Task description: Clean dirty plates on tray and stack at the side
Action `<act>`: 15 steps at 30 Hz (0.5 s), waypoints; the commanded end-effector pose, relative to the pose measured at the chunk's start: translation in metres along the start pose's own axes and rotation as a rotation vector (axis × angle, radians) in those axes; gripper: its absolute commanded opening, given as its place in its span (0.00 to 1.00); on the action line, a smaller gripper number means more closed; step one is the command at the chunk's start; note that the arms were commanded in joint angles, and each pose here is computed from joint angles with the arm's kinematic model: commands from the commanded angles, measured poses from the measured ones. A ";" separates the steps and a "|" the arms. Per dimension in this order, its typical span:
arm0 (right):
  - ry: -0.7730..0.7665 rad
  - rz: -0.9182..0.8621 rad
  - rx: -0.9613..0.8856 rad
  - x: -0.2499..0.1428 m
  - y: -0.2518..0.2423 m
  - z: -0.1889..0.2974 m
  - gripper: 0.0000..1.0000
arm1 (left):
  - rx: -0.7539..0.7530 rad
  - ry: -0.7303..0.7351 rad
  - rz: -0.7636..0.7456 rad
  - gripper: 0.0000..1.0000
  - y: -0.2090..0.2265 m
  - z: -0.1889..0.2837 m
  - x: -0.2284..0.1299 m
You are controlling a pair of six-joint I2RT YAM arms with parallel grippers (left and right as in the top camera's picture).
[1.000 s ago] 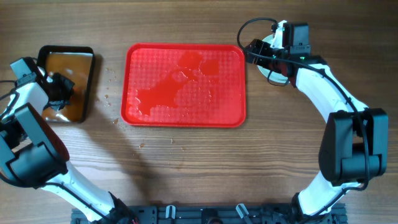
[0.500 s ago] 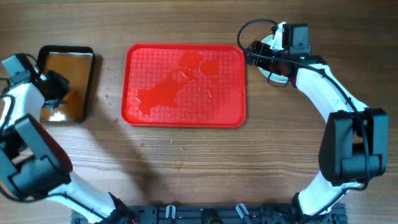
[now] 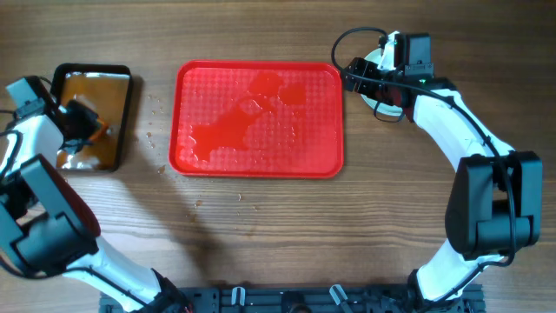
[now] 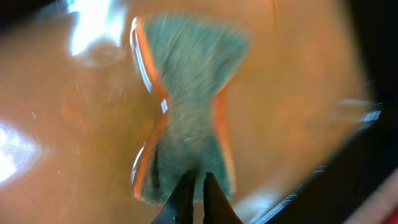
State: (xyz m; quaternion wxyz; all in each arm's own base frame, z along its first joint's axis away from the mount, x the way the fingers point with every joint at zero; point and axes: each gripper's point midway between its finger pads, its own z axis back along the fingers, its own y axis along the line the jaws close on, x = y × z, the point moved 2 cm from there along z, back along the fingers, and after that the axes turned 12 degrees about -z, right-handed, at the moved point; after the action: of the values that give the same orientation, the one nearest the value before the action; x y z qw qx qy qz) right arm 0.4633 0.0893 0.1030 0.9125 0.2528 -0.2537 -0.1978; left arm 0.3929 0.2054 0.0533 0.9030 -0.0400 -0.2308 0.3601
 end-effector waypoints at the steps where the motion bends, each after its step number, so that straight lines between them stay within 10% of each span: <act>1: -0.009 0.002 -0.006 0.001 0.000 0.003 0.84 | 0.013 -0.063 -0.016 0.04 -0.003 0.018 0.015; 15: -0.009 0.002 -0.006 0.001 0.000 0.003 0.84 | 0.098 0.115 0.005 0.04 0.020 -0.030 -0.026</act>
State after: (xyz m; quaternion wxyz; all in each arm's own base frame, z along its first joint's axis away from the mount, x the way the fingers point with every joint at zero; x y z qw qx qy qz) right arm 0.4632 0.0893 0.1030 0.9125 0.2527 -0.2536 -0.1978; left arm 0.3793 0.2058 0.0205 0.9114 -0.0235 -0.1741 0.3721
